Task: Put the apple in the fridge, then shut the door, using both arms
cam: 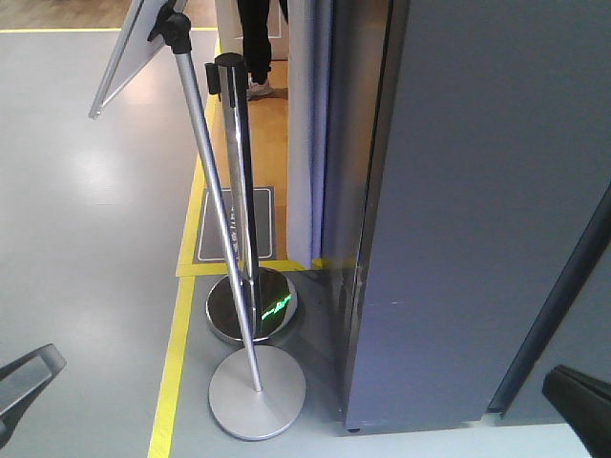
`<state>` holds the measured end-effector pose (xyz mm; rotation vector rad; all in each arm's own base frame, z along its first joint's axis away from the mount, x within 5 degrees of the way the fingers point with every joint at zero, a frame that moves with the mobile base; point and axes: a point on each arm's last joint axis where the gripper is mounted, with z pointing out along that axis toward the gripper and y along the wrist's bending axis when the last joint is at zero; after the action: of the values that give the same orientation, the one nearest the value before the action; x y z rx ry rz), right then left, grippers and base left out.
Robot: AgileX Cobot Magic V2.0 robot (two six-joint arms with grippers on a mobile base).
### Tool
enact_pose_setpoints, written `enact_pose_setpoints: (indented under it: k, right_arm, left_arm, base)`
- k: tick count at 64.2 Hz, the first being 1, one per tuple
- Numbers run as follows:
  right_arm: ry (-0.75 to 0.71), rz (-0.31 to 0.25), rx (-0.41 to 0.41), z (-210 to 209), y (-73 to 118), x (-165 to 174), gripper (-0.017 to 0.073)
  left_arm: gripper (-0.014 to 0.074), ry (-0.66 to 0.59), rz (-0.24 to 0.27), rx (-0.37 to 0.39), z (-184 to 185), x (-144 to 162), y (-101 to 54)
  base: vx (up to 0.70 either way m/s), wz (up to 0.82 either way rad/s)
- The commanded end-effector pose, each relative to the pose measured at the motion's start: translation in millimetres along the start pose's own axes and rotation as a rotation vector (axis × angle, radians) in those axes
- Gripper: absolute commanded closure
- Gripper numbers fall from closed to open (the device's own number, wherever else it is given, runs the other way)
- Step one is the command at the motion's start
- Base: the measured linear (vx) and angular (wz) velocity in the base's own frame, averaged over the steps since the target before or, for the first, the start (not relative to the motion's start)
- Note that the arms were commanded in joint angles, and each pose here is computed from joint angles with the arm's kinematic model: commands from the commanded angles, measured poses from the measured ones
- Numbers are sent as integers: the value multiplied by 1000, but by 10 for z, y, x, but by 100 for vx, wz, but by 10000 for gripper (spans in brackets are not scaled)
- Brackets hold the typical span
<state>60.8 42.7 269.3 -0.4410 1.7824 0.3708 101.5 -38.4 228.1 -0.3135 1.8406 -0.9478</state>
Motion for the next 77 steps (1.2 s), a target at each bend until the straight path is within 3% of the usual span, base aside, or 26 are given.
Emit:
enact_pose_setpoints:
  k: [1, 18, 27, 44, 59, 71, 77]
  right_arm:
    - [-45, 19, 8, -19, -2, -91, 561]
    - [-35, 19, -5, -19, 9, -82, 561]
    - [-35, 19, -5, -19, 9, -82, 561]
    - [-35, 19, -5, -19, 9, -82, 561]
    - [-35, 19, -5, -19, 9, -82, 561]
    - [-35, 19, -5, -19, 9, -82, 561]
    - [-35, 19, -5, -19, 9, -82, 561]
  left_arm:
    - [601, -67, -94, 70, -5, -106, -98]
    - [601, -188, -284, 156, -28, -228, -153]
    - [600, -222, -357, 232, -47, -272, -205]
    - [600, -191, -377, 428, -97, -276, -372]
    - [600, -398, -626, 515, -180, -493, -339]
    - [600, -521, -779, 579, -250, -610, -298]
    - [600, -561, -830, 602, -275, -643, -278]
  base:
    - [0, 0]
    - [0, 0]
    - [0, 0]
    - [0, 0]
    - [0, 0]
    - [0, 0]
    - [0, 0]
